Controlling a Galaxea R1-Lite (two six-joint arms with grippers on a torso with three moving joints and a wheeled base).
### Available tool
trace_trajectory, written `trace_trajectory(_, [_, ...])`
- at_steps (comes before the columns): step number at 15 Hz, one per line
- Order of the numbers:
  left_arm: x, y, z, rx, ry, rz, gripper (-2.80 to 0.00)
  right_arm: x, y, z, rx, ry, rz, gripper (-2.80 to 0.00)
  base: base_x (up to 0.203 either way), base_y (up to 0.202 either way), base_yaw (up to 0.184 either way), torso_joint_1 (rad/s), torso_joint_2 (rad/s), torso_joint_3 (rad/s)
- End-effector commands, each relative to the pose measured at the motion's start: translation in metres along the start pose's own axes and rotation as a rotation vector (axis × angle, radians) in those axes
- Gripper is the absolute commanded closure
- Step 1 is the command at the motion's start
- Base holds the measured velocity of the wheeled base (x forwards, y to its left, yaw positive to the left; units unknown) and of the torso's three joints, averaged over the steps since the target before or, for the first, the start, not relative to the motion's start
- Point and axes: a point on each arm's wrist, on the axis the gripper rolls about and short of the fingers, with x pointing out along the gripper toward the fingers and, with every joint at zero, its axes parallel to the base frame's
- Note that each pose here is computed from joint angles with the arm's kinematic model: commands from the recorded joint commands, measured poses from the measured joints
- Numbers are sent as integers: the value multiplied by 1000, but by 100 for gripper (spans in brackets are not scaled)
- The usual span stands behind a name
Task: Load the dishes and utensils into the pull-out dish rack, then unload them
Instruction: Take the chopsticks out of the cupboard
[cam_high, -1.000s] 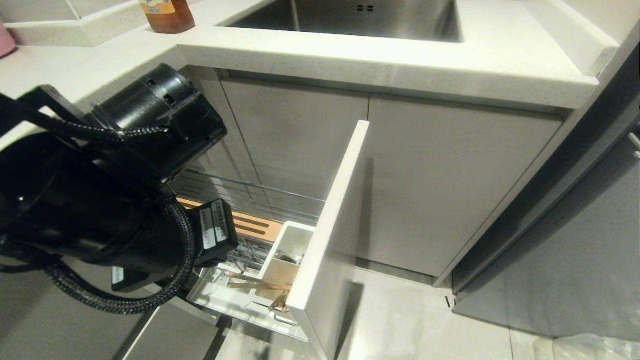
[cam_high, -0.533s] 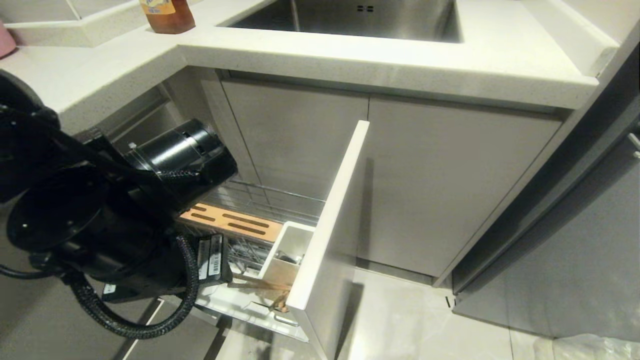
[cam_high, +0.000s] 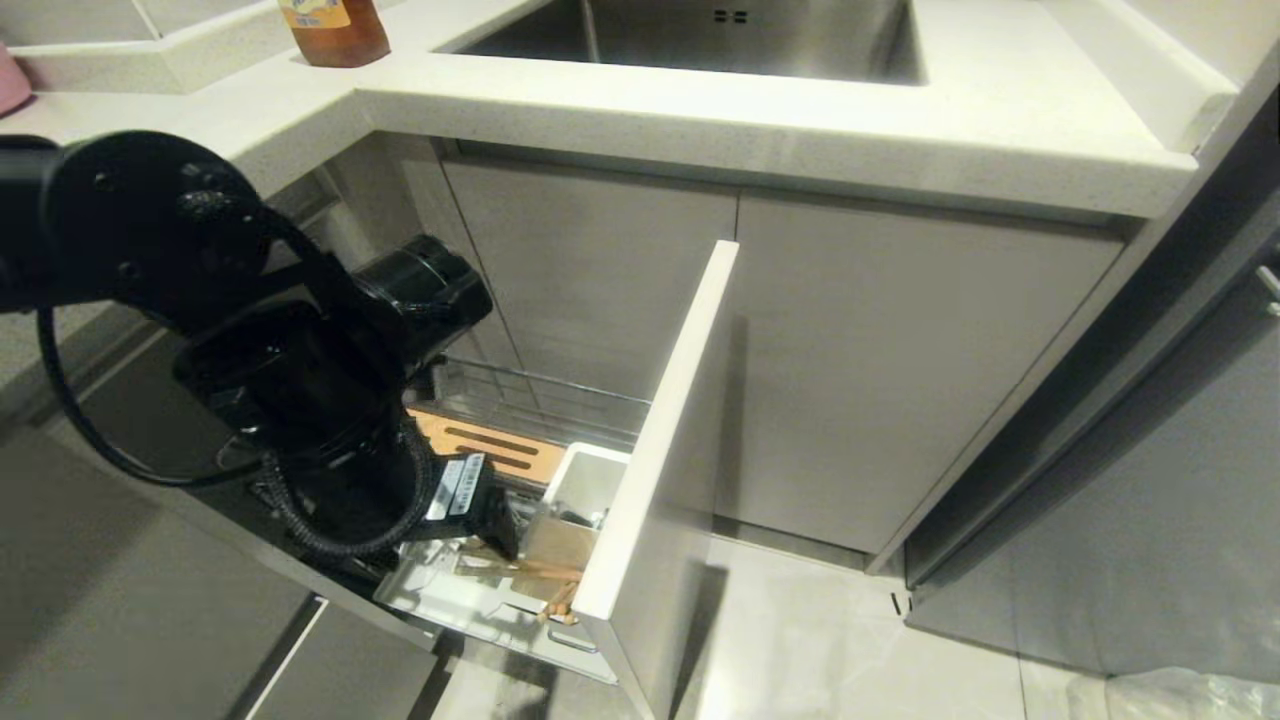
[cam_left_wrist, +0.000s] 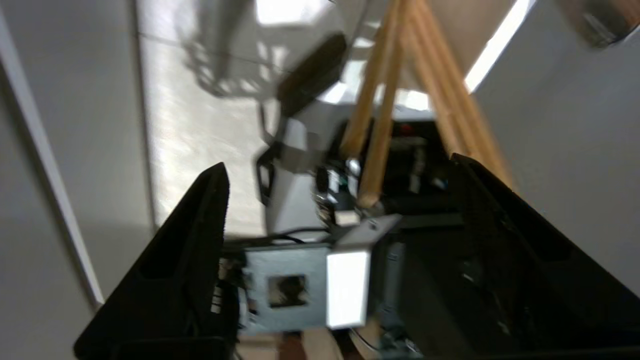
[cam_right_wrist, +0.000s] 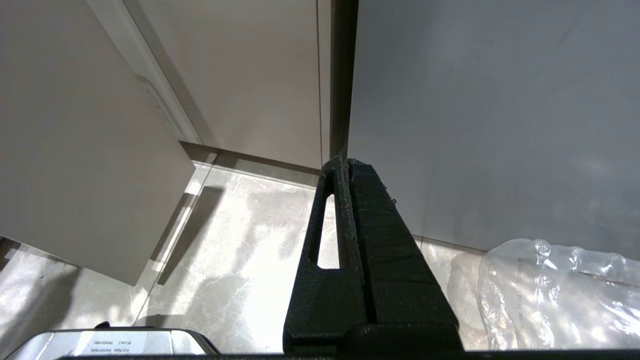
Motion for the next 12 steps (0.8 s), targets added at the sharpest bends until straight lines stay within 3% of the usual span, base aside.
trace_trajectory(1, [23,-6,21,-25,96,23,-280,0,0,0,0,1,0,0,0,0,0,0,0,0])
trace_trajectory(6, [55,-14,43,-38,183,62,-280,0,0,0,0,1,0,0,0,0,0,0,0,0])
trace_trajectory(9, [68,-13,46,-50,239,54,-280,0,0,0,0,1,0,0,0,0,0,0,0,0])
trace_trajectory(12, [70,-9,43,-40,339,96,-280,0,0,0,0,1,0,0,0,0,0,0,0,0])
